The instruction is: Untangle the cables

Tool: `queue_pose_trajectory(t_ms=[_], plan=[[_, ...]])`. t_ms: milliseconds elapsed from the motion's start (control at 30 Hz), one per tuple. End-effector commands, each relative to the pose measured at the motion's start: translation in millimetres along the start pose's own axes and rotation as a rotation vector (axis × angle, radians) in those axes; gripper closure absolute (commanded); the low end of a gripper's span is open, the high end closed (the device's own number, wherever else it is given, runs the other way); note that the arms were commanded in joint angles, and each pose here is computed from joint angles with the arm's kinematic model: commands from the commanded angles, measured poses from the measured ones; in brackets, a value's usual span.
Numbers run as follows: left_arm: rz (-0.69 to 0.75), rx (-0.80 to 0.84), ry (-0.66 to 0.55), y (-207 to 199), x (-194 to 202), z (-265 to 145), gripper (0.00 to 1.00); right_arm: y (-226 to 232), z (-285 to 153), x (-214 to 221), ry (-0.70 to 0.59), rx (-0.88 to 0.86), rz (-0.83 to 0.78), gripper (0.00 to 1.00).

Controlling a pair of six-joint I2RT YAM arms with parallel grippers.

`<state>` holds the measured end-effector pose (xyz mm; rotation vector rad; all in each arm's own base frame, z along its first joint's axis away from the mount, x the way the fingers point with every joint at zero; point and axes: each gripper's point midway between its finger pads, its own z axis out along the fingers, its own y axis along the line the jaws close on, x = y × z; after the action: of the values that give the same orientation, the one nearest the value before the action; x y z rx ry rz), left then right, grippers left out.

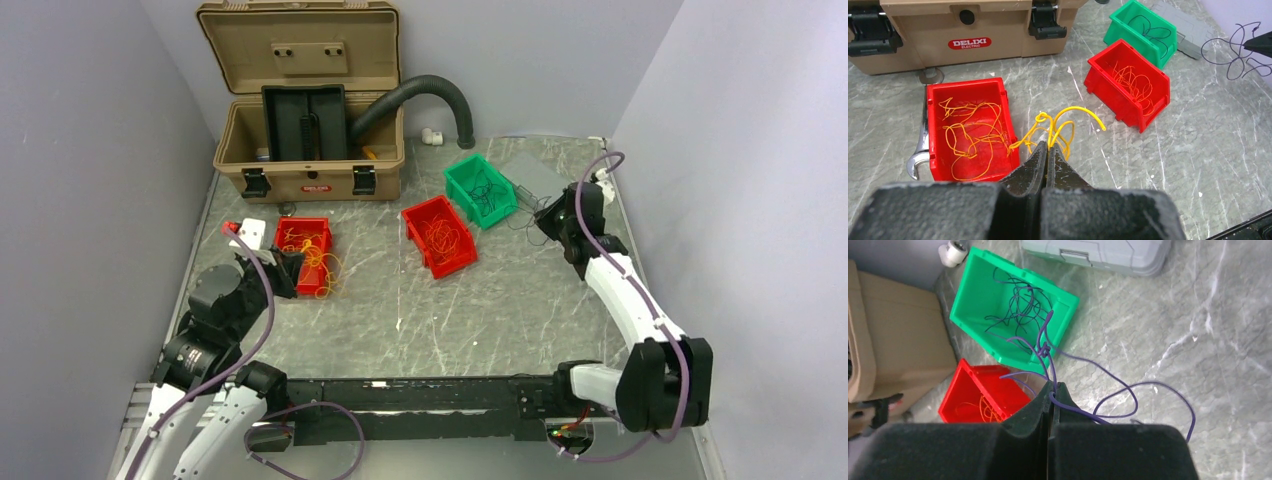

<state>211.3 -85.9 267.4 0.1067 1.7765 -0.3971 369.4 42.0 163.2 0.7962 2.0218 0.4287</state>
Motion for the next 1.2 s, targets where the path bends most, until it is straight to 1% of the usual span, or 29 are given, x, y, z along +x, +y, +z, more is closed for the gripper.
queue_pose_trajectory(t_ms=[0,133,333,500,667,767,933,967,1033,1167], plan=[[0.023,0.017,-0.041,-3.7,-14.3,2.3,1.0,23.6,-20.0,-21.8,-0.12,-0.004,-0.247,1.0],[0.043,0.025,-0.029,-6.0,-19.7,2.3,1.0,42.4,-22.7,-27.2,-0.151,0.003,-0.346,1.0],[0.076,0.031,-0.043,-7.5,-29.3,2.2,1.0,80.1,-12.4,-40.9,-0.163,-0.044,-0.421,1.0],[0.084,0.046,-0.044,-9.3,-26.7,5.2,1.0,102.3,14.9,-50.7,-0.166,-0.022,-0.477,1.0],[0.09,0.047,-0.05,-8.9,-25.5,5.0,1.0,113.4,57.3,-44.1,-0.158,0.042,-0.56,1.0],[0.093,0.048,-0.053,-8.5,-24.4,4.9,1.0,119.6,87.4,-28.3,-0.121,0.061,-0.593,1.0],[0.092,0.046,-0.045,-8.1,-21.9,5.5,1.0,134.7,143.9,23.2,-0.008,0.029,-0.607,1.0],[0.092,0.046,-0.044,-7.9,-21.4,5.7,1.0,141.6,153.5,29.9,0.011,0.015,-0.598,1.0],[0.09,0.046,-0.043,-8.0,-21.0,5.7,1.0,141.3,176.9,51.5,0.08,0.003,-0.557,1.0],[0.087,0.047,-0.046,-7.9,-20.7,4.4,1.0,128.0,214.0,78.5,0.209,-0.036,-0.427,1.0]])
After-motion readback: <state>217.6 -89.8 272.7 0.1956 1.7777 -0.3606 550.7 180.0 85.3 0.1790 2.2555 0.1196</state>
